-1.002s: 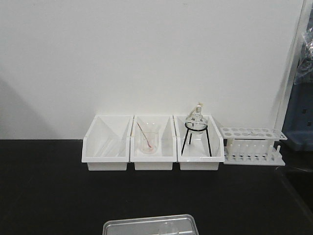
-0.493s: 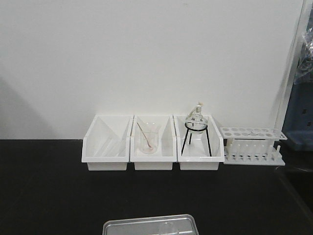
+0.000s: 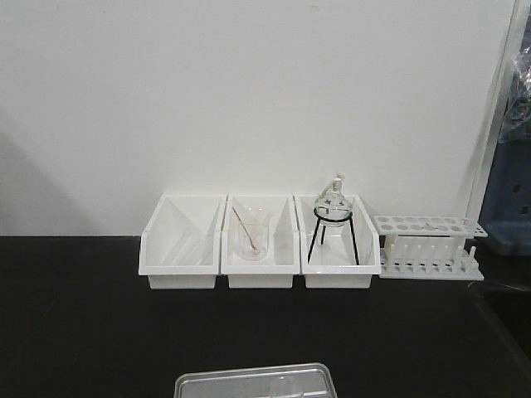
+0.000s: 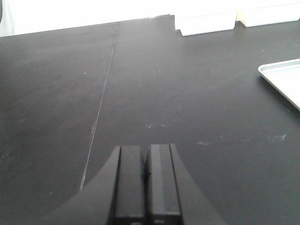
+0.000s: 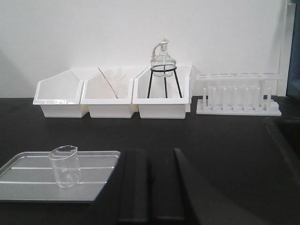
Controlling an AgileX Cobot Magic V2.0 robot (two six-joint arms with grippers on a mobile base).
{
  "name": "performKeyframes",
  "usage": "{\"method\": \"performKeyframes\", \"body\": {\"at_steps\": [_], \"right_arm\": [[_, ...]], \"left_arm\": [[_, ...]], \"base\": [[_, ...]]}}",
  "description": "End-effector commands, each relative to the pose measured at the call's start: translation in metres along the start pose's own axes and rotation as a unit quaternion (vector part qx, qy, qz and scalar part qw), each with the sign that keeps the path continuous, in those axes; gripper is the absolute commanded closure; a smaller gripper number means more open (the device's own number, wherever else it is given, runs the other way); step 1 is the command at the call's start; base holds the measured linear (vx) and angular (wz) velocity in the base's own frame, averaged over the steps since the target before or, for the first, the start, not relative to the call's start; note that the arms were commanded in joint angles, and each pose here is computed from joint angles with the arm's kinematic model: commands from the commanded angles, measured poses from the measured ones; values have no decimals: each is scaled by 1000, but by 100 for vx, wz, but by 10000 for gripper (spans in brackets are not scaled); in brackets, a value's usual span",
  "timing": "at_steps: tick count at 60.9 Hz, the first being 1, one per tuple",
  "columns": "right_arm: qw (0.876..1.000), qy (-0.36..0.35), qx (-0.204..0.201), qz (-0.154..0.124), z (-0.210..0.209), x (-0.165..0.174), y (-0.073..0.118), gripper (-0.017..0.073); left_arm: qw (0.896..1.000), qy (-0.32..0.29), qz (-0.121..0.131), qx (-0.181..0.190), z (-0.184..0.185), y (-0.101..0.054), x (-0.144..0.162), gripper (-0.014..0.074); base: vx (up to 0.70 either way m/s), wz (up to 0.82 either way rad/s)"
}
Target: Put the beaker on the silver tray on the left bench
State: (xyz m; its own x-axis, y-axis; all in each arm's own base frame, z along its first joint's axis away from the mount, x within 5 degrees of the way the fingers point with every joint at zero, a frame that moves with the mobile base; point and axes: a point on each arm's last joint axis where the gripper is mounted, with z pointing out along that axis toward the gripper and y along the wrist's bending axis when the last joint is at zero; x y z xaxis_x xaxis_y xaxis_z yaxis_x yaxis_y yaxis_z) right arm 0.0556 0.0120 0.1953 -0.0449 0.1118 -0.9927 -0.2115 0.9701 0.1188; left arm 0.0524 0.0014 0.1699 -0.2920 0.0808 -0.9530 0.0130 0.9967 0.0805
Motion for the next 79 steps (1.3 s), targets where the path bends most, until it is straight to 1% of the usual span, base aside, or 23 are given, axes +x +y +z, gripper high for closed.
{"method": "performKeyframes", "body": {"at_steps": [1,79], "right_arm": [[999,-47,-5,-3,-1,-7,1,571],[999,-39,-4,-3,-1,-5,1,571]], "left_arm": [[999,-32,-1,3,2,-1,-1,592],[999,-32,-1,3,2,-1,-1,592]], "base": [[0,0],[0,0]]}}
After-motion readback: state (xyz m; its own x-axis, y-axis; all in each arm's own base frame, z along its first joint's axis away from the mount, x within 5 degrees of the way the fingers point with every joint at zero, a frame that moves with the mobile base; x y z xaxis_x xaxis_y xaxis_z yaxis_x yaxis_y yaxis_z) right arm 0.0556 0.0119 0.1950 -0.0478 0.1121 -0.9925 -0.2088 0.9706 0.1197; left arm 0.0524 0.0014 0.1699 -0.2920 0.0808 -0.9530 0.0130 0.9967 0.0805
